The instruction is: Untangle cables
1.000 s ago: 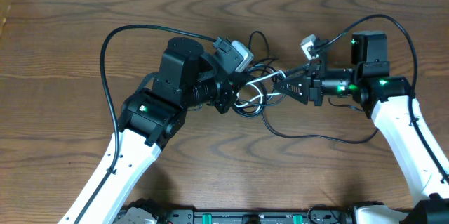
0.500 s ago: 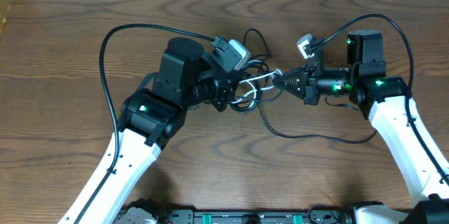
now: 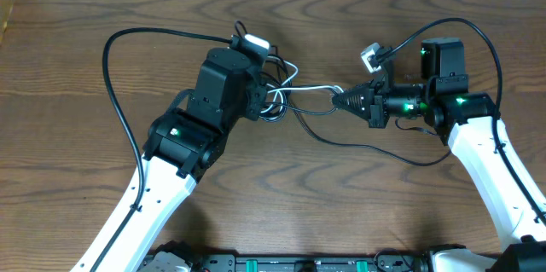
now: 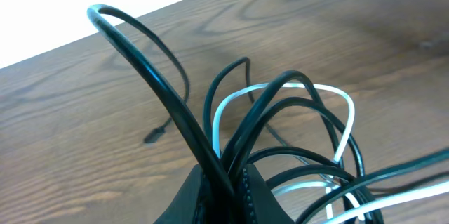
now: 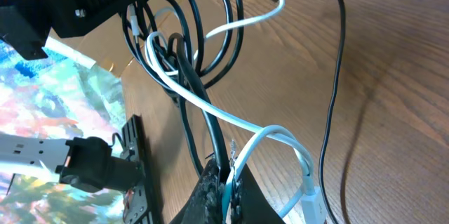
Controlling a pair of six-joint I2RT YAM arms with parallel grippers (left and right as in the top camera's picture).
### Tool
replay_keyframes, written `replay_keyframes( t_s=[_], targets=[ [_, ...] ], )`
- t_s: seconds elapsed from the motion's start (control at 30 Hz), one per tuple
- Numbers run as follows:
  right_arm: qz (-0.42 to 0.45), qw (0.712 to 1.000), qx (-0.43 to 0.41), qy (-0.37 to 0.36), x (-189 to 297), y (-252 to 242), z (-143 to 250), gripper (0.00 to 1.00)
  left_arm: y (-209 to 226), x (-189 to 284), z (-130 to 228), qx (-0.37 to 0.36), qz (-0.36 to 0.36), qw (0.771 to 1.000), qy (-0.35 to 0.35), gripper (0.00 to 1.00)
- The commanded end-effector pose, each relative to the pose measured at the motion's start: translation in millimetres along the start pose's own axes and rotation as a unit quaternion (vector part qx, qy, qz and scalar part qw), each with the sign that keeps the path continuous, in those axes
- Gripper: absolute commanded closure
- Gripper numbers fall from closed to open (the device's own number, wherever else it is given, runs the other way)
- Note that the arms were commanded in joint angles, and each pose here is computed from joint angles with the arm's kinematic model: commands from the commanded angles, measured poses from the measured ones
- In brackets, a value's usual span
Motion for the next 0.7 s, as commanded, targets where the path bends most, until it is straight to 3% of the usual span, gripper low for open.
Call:
replay_keyframes(
  t_s=[0.0, 0.1, 0.27, 0.67],
  targets=[
    [0.011, 1.0, 0.0, -0.003, 2.1, 2.1, 0.1, 0.99, 12.5, 3.9, -2.5, 0.011, -0.068, 0.998, 0.005, 0.93],
    [0.022, 1.0, -0.002, -0.003, 2.1, 0.5, 0.4, 0.99, 15.4, 4.4, -1.7, 0.011, -0.089, 0.996, 0.009, 0.92],
    [0.059, 0.998, -0.019, 0.006, 2.6, -4.9, 4.8, 0.99, 28.3, 8.1, 1.3, 0.049, -0.183, 0.982, 0.019, 0.92],
    [0.13, 0.99, -0.05, 0.017, 8.7, -17.0, 12.0, 0.99, 46.1, 8.3, 8.4, 0.111, -0.216, 0.97, 0.028, 0.93]
  ],
)
Point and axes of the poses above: each gripper's point midway between its finger pads, its own x axis back along the fingers, its own y axis along the line the jaws close on, z = x × y, the point moved 10 cm from there along x, back along the fingers, and after that the axes turned 8 degrees about -x, right-handed, at the moved point
